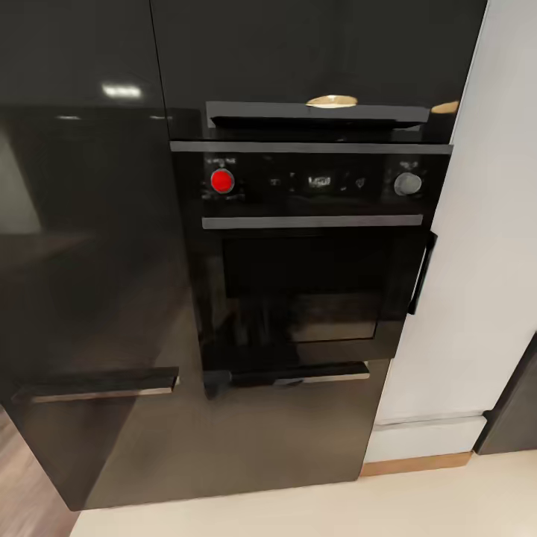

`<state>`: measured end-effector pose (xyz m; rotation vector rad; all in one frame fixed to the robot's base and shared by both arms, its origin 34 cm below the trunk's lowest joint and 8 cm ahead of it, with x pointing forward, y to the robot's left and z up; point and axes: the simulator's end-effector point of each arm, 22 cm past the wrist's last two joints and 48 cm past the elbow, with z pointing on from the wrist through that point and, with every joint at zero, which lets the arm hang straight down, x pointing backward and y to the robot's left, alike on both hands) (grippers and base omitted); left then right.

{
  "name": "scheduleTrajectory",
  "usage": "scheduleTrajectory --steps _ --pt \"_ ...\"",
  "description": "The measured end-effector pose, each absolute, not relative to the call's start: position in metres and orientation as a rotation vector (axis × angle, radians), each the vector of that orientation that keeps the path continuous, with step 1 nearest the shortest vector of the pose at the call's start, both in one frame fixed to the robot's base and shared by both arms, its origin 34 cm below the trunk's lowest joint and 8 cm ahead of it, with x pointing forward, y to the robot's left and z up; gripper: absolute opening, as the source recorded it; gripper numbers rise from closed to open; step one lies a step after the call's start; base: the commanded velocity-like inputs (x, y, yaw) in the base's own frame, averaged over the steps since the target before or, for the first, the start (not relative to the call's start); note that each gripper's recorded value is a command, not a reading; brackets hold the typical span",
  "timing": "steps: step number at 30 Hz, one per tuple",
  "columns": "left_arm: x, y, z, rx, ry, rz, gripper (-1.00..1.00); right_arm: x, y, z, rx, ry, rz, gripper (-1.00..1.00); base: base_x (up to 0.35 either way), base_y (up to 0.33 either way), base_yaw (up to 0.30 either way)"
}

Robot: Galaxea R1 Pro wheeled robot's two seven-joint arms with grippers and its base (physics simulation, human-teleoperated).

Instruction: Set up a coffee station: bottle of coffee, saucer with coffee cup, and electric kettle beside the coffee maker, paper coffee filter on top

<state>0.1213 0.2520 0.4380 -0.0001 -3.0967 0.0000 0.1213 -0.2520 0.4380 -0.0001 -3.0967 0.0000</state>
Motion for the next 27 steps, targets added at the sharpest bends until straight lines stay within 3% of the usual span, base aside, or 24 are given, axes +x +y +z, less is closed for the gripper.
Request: scheduleTrajectory --steps 27 --pt "0.183 0.235 0.440 -0.005 -3.268 0.036 1.00 0.250 -0.295 0.445 -0.003 -3.333 0.094 1.00 0.000 0.000 0.000"
